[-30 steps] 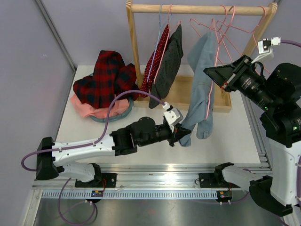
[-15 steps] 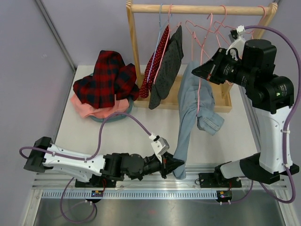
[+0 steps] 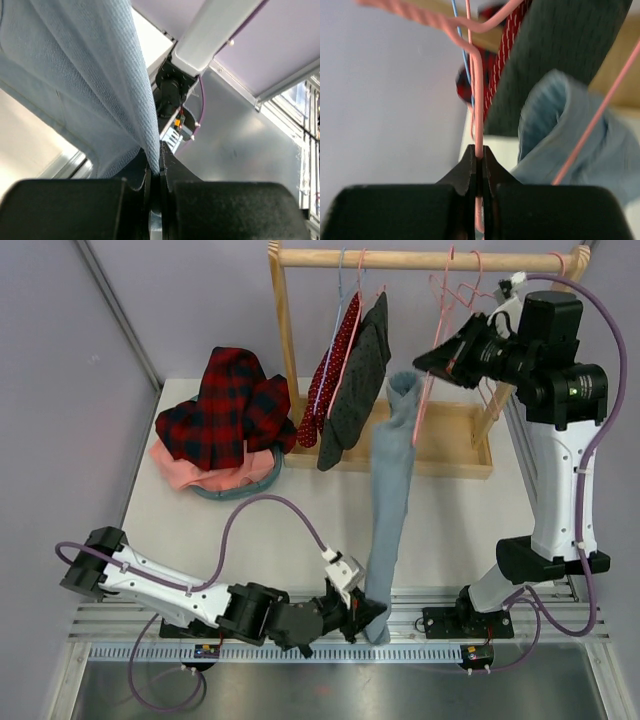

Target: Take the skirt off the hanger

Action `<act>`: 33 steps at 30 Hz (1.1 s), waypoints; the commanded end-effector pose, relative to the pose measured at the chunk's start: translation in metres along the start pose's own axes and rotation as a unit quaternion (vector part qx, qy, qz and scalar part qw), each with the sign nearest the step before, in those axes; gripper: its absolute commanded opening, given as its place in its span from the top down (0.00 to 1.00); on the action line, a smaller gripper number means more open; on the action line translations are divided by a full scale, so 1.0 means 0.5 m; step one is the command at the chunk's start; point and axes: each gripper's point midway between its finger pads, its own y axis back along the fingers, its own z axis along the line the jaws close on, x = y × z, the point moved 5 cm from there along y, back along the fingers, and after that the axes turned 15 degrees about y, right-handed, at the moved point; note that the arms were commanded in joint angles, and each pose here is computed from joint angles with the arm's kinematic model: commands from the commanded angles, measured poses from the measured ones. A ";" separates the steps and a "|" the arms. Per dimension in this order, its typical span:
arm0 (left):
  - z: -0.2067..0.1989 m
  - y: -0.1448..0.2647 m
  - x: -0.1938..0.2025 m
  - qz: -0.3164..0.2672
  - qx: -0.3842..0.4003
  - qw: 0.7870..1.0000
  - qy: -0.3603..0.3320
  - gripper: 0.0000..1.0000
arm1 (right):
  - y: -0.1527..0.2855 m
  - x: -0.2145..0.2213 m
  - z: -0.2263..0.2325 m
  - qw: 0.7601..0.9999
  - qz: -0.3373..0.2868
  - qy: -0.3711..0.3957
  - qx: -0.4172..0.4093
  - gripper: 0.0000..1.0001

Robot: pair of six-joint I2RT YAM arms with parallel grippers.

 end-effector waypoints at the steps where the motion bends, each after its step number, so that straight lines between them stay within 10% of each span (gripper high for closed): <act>1: 0.083 0.091 0.206 0.238 -0.041 0.962 -0.123 1.00 | 0.034 -0.235 0.037 0.958 -0.274 0.063 -0.061 1.00; 33: 0.012 0.076 0.070 0.173 -0.075 0.948 -0.258 1.00 | -0.178 -0.148 -0.146 0.986 -0.149 -0.046 -0.059 1.00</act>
